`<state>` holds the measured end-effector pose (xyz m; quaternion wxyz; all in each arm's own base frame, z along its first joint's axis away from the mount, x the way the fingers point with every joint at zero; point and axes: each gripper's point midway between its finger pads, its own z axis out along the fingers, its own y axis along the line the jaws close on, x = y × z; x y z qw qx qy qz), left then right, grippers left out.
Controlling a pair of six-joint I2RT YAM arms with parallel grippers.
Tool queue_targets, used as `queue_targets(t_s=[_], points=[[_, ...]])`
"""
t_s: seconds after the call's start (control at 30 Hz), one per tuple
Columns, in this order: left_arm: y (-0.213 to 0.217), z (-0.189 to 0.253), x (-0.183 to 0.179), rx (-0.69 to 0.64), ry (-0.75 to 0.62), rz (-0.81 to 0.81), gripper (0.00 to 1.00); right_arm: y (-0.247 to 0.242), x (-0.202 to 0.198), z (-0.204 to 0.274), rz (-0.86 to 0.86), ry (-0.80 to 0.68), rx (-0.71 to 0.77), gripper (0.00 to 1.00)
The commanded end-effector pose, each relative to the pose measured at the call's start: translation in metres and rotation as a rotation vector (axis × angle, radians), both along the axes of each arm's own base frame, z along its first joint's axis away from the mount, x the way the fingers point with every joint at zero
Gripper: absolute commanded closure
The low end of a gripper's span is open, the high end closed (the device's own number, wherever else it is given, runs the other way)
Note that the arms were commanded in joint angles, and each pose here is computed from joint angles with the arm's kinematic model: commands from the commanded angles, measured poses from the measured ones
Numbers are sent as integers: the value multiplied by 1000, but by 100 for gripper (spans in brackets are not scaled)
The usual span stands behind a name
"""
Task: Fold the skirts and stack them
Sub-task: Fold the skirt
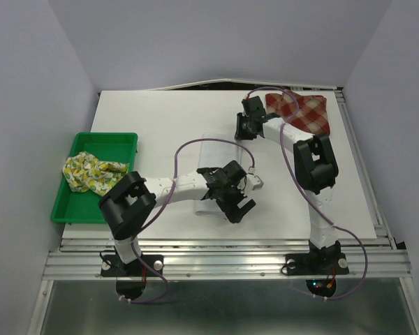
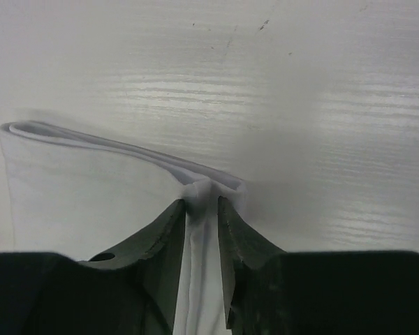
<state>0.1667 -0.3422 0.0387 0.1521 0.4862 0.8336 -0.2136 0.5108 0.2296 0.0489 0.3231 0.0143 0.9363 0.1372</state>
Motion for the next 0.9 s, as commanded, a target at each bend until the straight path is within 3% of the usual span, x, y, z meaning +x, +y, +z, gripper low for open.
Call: queue_targets(t_s=[0.0,0.07,0.17,0.2,0.33,0.37,0.4,0.5,0.6,0.73,0.87], points=[[-13,64,11,-155,-116,-53,1,-1,14,37,17,-81,0,57],[-16,104,19,-235,-214,-74,1,9,18,59,66,-118,38,34],[-10,151,26,-311,-337,-66,1,16,20,96,122,-192,68,16],[-7,163,29,-329,-369,-50,1,18,20,114,144,-232,75,14],[24,199,46,-378,-479,36,1,30,9,145,231,-275,165,14],[32,202,45,-388,-480,23,11,36,2,143,262,-255,201,16],[39,197,44,-377,-467,7,17,50,-10,144,325,-223,277,18],[63,163,48,-260,-484,-68,20,74,-43,127,433,-96,447,26],[80,129,48,-147,-553,-212,30,80,-76,90,489,44,529,34],[98,85,41,-35,-626,-342,39,76,-109,50,538,163,547,40],[95,68,32,9,-765,-494,39,69,-128,12,539,246,531,43]])
